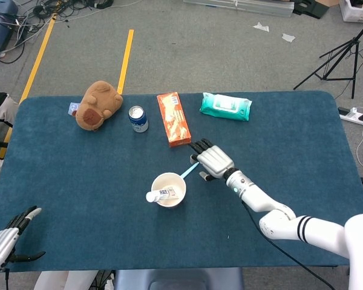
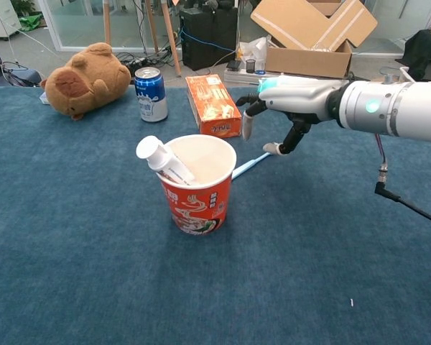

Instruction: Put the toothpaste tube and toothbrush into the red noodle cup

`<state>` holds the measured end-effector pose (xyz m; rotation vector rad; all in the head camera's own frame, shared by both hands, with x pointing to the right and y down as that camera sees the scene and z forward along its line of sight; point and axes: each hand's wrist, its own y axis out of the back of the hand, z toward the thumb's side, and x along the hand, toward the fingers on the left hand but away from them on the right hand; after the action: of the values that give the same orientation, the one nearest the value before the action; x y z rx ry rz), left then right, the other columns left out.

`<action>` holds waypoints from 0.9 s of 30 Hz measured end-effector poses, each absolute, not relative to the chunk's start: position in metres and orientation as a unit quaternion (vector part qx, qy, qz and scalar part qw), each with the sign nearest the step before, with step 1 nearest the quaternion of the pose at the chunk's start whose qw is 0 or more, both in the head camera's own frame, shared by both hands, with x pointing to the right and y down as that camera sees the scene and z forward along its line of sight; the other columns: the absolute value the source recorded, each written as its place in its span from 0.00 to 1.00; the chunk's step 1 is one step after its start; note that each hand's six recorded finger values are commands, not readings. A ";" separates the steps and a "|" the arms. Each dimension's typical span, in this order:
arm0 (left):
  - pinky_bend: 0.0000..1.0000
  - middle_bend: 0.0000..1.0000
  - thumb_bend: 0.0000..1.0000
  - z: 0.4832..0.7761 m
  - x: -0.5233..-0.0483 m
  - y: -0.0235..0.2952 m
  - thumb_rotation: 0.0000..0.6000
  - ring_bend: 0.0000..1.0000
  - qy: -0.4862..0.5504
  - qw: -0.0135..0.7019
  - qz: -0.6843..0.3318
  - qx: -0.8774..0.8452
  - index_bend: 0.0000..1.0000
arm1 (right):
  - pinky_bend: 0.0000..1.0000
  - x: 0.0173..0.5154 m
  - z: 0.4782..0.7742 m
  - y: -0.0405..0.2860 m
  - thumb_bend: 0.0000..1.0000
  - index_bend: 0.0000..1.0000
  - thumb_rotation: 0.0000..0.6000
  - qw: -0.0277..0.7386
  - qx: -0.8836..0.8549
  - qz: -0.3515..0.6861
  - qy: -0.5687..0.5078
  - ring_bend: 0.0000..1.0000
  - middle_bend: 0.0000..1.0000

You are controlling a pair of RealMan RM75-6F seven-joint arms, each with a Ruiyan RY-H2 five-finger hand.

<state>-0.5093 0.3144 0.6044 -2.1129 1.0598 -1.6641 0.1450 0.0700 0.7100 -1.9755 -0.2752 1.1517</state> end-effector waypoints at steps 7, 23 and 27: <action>0.00 0.00 0.00 0.604 -0.512 0.316 1.00 0.00 0.367 0.121 -0.572 -0.724 0.00 | 0.04 0.137 0.724 0.075 0.22 0.37 1.00 0.409 -0.780 0.465 -0.091 0.00 0.00; 0.00 0.00 0.00 0.606 -0.514 0.320 1.00 0.00 0.368 0.117 -0.572 -0.724 0.00 | 0.04 0.119 0.741 0.078 0.19 0.38 1.00 0.413 -0.776 0.470 -0.077 0.00 0.00; 0.00 0.00 0.00 0.606 -0.515 0.321 1.00 0.00 0.369 0.115 -0.572 -0.723 0.00 | 0.04 0.115 0.746 0.080 0.19 0.39 1.00 0.417 -0.774 0.471 -0.072 0.00 0.00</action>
<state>-0.5146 0.3213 0.6055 -2.1189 1.0799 -1.6771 0.1151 0.0799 0.7462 -1.9424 -0.1820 1.1824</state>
